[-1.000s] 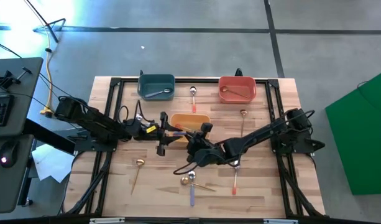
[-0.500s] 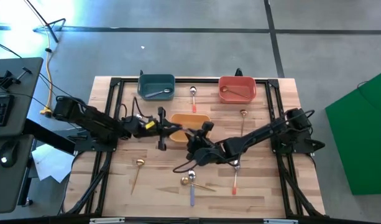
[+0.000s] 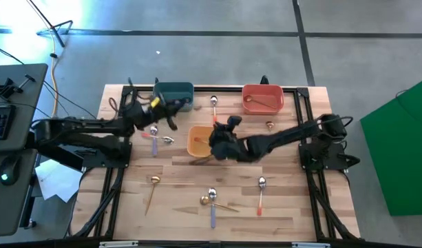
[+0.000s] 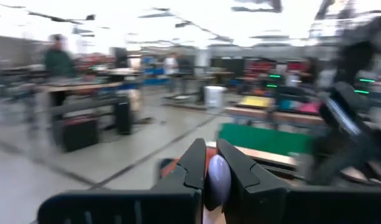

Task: Sort silverware by color (type)
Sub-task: Put the purple spoon into the blue bin

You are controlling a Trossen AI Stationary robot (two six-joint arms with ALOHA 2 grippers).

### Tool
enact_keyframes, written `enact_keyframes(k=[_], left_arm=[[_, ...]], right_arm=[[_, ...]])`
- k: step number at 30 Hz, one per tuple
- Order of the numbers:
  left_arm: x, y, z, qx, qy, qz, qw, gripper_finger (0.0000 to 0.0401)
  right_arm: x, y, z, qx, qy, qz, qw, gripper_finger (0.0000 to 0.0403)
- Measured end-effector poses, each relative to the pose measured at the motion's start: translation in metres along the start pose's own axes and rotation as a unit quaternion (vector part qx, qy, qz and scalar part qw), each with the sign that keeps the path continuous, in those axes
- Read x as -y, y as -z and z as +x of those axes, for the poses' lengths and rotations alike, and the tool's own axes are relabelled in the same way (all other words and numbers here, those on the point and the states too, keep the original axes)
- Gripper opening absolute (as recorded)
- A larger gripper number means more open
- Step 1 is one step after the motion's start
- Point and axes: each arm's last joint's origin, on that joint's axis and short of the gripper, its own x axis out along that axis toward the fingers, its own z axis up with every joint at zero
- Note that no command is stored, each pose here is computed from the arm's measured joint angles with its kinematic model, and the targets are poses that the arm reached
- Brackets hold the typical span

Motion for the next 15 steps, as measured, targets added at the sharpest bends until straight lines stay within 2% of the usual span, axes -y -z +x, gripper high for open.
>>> enact_keyframes(k=[3,7,15], left_arm=[[-0.023,-0.003,-0.003,-0.005,-0.052,-0.004,0.999,0.0008],[-0.056,-0.003,-0.007,-0.011,-0.125,-0.029,0.992,0.0008],[-0.115,0.01,-0.016,-0.034,-0.163,-0.107,0.98,0.0008]], right_arm=[[0.021,0.008,0.019,-0.033,-0.05,0.001,0.998,0.0009],[0.048,0.017,0.043,-0.066,-0.051,-0.009,0.996,0.0014],[0.099,0.036,0.089,-0.074,-0.12,0.004,0.99,0.0001]])
